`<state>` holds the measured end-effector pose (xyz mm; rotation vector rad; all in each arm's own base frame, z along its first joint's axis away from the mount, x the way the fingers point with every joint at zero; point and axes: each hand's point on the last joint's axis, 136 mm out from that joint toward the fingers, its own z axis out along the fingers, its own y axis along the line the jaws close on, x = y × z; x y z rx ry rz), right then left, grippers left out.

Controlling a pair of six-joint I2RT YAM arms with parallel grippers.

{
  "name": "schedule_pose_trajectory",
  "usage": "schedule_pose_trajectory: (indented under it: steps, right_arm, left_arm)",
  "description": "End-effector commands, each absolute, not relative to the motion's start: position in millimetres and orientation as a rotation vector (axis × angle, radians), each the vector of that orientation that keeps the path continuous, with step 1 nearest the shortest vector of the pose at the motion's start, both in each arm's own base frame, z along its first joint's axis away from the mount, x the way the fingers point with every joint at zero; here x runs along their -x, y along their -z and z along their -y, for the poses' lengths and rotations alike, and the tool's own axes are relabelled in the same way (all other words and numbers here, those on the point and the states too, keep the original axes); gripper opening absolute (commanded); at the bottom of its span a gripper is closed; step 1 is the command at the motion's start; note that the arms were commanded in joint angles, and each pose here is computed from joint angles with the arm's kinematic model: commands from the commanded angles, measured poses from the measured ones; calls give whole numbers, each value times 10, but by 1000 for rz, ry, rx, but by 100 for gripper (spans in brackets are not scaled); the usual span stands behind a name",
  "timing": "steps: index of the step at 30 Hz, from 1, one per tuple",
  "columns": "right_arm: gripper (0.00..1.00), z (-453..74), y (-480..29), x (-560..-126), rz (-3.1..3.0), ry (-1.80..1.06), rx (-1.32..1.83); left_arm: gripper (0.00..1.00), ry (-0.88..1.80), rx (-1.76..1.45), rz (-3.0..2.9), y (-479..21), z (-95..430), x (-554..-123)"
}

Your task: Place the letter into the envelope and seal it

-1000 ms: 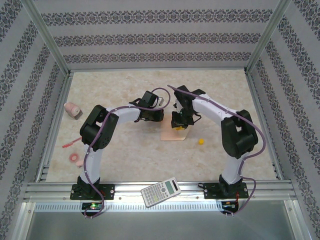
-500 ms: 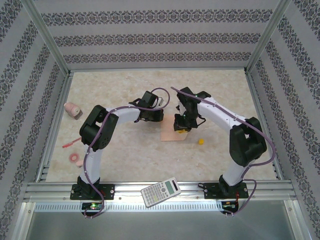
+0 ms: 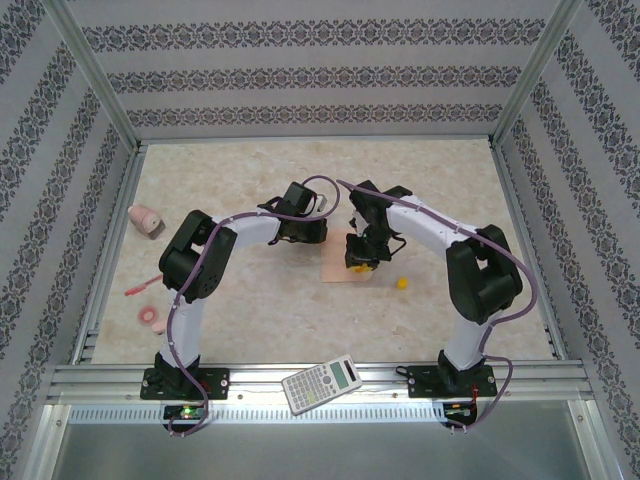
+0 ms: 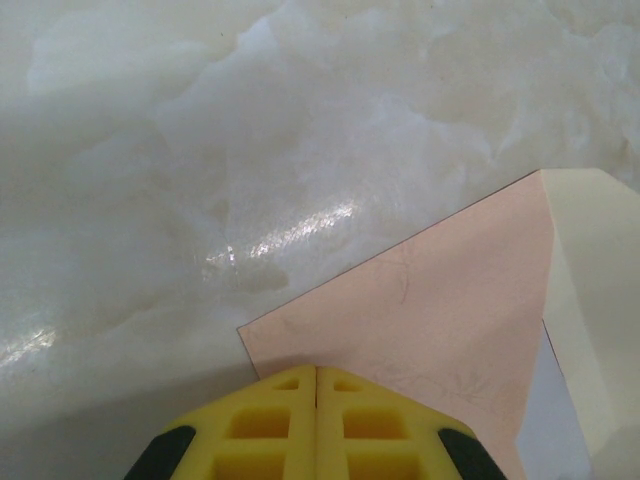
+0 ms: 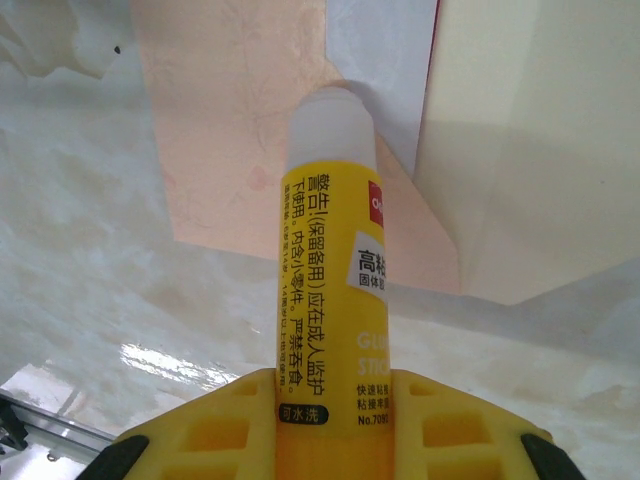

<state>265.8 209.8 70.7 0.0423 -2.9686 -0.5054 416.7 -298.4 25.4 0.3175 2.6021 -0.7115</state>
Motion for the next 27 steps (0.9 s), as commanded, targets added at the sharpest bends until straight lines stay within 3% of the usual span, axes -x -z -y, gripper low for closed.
schedule_pose_trajectory:
  steps: [1,27]
  right_arm:
    - [2,-2143,-633,-2592,2930,511,-48]
    - [2,-1923,-502,-2799,2941,439,1]
  left_arm:
    - [0,730,-319,-2586,-400,3022,-4114]
    - [0,730,-343,-2588,-375,3022,-4086]
